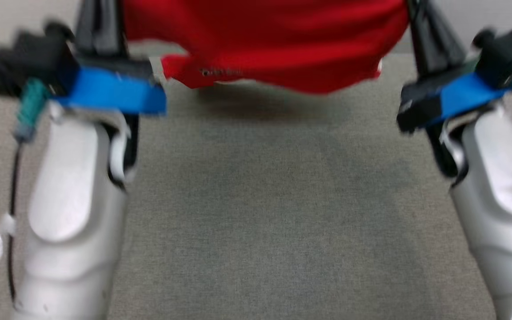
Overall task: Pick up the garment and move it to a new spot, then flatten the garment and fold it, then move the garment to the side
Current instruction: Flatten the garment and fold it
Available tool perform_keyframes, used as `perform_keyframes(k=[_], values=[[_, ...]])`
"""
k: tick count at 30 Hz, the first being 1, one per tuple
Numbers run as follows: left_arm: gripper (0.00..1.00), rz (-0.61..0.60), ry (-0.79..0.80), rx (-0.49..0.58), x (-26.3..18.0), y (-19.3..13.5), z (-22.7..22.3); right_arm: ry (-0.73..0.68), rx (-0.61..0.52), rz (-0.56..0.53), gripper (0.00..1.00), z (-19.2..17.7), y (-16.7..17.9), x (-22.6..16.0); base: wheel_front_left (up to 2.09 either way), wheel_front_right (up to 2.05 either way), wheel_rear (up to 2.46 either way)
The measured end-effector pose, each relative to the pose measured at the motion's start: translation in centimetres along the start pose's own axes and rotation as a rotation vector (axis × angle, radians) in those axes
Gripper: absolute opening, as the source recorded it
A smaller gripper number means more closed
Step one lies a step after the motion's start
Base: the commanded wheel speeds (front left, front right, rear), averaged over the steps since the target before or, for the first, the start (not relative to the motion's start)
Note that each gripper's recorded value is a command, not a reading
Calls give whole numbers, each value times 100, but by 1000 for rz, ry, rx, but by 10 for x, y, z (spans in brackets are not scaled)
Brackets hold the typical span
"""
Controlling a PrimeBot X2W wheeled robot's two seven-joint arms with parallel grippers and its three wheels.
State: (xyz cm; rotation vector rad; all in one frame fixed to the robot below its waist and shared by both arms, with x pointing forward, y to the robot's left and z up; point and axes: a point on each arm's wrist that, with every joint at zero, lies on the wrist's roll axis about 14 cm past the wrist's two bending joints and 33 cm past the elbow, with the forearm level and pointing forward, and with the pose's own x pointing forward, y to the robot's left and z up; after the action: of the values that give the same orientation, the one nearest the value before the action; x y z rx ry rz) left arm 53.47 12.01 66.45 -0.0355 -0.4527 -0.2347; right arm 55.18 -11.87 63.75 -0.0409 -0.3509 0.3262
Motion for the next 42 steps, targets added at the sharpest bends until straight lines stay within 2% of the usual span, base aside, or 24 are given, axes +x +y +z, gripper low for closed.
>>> perform_keyframes(k=[4, 10, 15, 18, 27, 32, 35, 42], values=[[0, 52, 152, -84, -61, -3, -45, 127, 40, 0, 0, -40, 13, -42, 0, 0, 0], [0, 167, 413, -218, -178, -8, -106, 377, 139, 17, 0, -110, 52, -140, 0, 0, 0], [0, 273, 510, -319, -248, -10, -116, 448, 210, 35, 0, -120, 84, -189, 0, 0, 0], [0, 263, 535, -322, -270, -21, -113, 470, 252, 18, 0, -120, 95, -214, 0, 0, 0], [0, 271, 518, -300, -298, -21, -98, 499, 311, -13, 0, -117, 109, -259, 0, 0, 0], [0, 268, 503, -300, -294, -19, -95, 492, 336, -37, 0, -115, 108, -263, 0, 0, 0], [0, 221, 477, -291, -269, -24, -94, 488, 360, -61, 0, -117, 105, -260, 0, 0, 0], [0, 53, 429, -214, -181, -39, -106, 425, 377, -104, 0, -113, 84, -218, 0, 0, 0]])
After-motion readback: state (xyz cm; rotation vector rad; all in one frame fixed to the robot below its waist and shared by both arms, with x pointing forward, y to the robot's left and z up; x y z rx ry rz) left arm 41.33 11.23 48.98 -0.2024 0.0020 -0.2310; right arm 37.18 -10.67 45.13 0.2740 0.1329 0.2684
